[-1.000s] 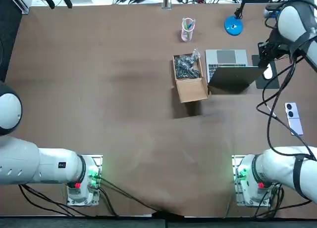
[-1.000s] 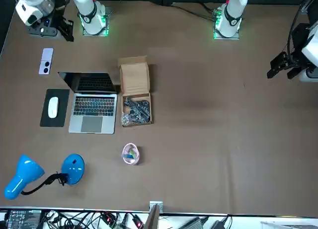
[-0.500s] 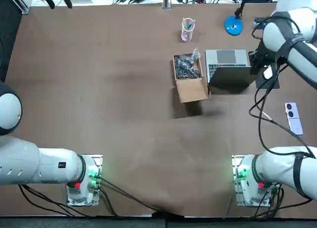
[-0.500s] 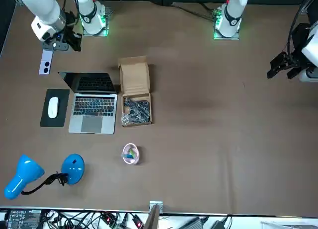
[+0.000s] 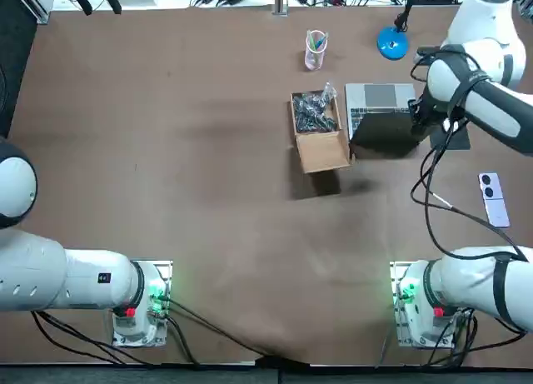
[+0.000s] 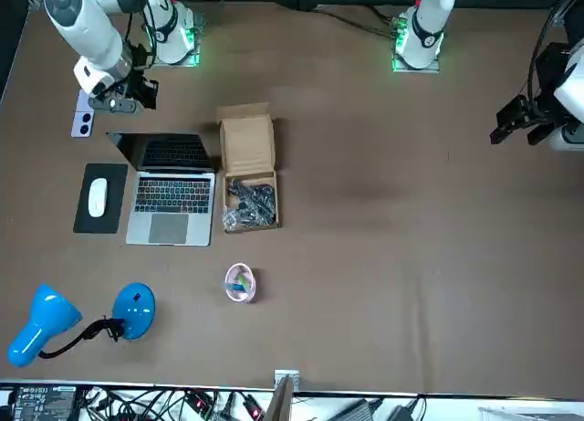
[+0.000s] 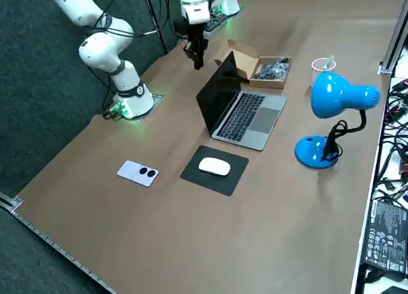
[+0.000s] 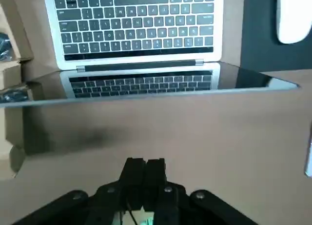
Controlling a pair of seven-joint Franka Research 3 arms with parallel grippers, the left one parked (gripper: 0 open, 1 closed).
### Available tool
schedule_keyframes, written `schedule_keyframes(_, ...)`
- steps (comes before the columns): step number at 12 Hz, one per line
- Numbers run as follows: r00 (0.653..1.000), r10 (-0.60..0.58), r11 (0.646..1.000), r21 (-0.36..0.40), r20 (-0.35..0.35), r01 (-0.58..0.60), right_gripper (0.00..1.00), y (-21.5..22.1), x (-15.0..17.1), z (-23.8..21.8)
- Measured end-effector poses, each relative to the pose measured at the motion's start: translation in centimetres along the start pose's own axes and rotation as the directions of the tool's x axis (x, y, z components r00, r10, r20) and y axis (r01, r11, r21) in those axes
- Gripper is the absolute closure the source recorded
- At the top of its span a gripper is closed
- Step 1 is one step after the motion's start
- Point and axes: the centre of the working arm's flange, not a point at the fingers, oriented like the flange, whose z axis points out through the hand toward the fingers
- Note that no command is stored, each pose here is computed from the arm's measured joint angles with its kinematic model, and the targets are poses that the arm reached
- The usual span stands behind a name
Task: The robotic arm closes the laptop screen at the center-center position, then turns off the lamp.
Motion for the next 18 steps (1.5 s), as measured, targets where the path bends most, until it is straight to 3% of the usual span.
schedule_keyframes(6,1.000,0.001,1.000,0.013,-0.011,-0.001,0.98,-0.3,1.7,4.1)
schedule_keyframes(12,0.992,0.047,0.998,0.048,-0.121,-0.042,0.98,-0.8,3.6,3.5)
schedule_keyframes(18,0.987,0.060,0.995,0.082,-0.149,-0.048,0.98,-1.6,8.5,2.5)
